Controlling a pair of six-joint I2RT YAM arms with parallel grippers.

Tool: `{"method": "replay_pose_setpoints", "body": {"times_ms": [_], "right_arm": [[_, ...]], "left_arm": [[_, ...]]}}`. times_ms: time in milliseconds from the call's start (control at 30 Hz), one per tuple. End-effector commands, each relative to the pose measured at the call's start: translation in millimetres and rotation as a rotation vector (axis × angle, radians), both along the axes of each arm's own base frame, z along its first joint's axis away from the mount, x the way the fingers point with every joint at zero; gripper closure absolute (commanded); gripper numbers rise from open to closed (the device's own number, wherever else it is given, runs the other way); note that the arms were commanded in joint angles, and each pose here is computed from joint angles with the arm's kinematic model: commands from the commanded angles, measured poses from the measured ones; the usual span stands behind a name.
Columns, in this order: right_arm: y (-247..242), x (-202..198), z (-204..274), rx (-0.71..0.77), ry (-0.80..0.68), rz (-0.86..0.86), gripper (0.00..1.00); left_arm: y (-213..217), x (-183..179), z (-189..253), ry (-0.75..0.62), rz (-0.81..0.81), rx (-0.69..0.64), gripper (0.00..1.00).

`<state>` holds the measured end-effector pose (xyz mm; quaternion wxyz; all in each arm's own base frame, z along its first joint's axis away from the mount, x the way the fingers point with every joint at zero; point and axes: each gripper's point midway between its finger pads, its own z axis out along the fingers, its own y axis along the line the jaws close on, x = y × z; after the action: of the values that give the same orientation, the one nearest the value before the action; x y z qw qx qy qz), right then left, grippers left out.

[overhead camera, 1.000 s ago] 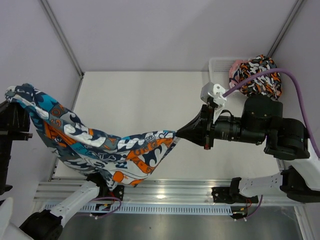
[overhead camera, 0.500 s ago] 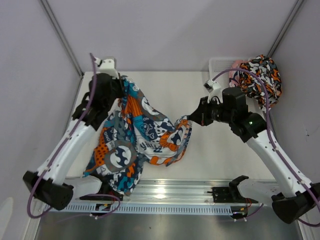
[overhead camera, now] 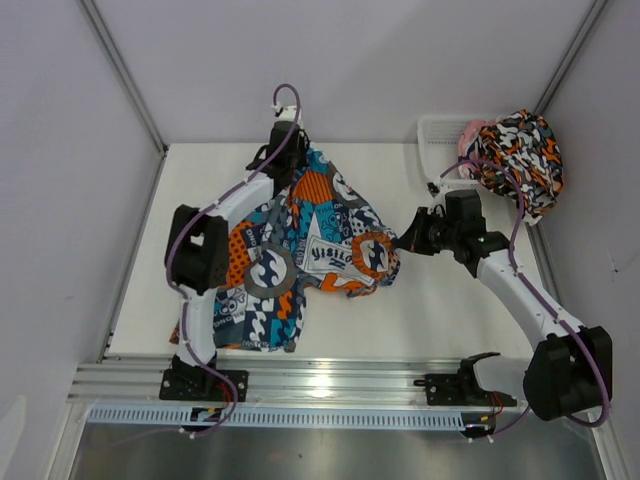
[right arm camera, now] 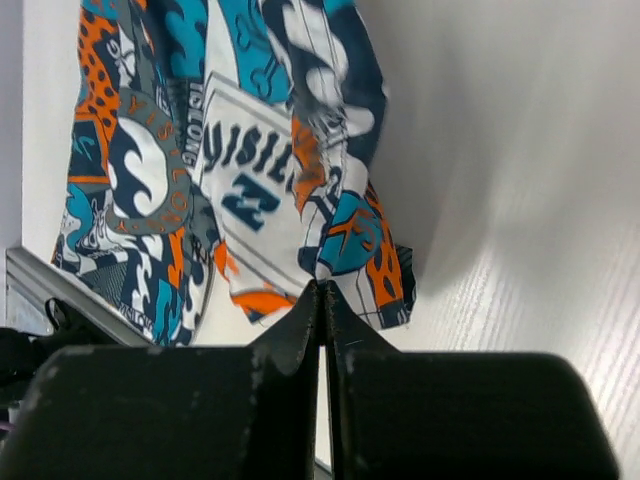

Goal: Fold and stack the shorts
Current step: Flatten the shorts out

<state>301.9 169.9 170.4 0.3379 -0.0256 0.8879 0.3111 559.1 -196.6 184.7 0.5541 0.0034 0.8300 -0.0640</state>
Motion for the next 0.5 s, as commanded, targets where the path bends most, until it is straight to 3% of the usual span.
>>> {"method": "replay_pose_setpoints", "body": {"times_ms": [0,33,200,367,467], "right_arm": [[-3.6,4.5,19.0,0.029,-0.035,-0.079,1.0],[-6.9,-1.2,21.0,0.02,-0.011,-0.119,1.0],[-6.5,-17.7,25.7,0.039,0.035,-0.204,1.0],[-33.6,14.5,0.7,0.046,0.073,-0.319,1.0],[-67.8,46.8,-1.6,0.005,0.024,-0.449,1.0]], "left_arm": [[-19.7,39.6,35.6,-0.089,-0.028,-0.065,1.0],[-28.1,59.6,44.3,-0.115,-0.03,-0.075,1.0],[-41.0,87.3,25.6,-0.088,-0.048,-0.049,1.0],[-46.3,96.4,14.3,-0.114,-0.062,-0.06,1.0],[-48.5,99.7,11.9,-0.136,-0.071,-0.071,1.0]]}}
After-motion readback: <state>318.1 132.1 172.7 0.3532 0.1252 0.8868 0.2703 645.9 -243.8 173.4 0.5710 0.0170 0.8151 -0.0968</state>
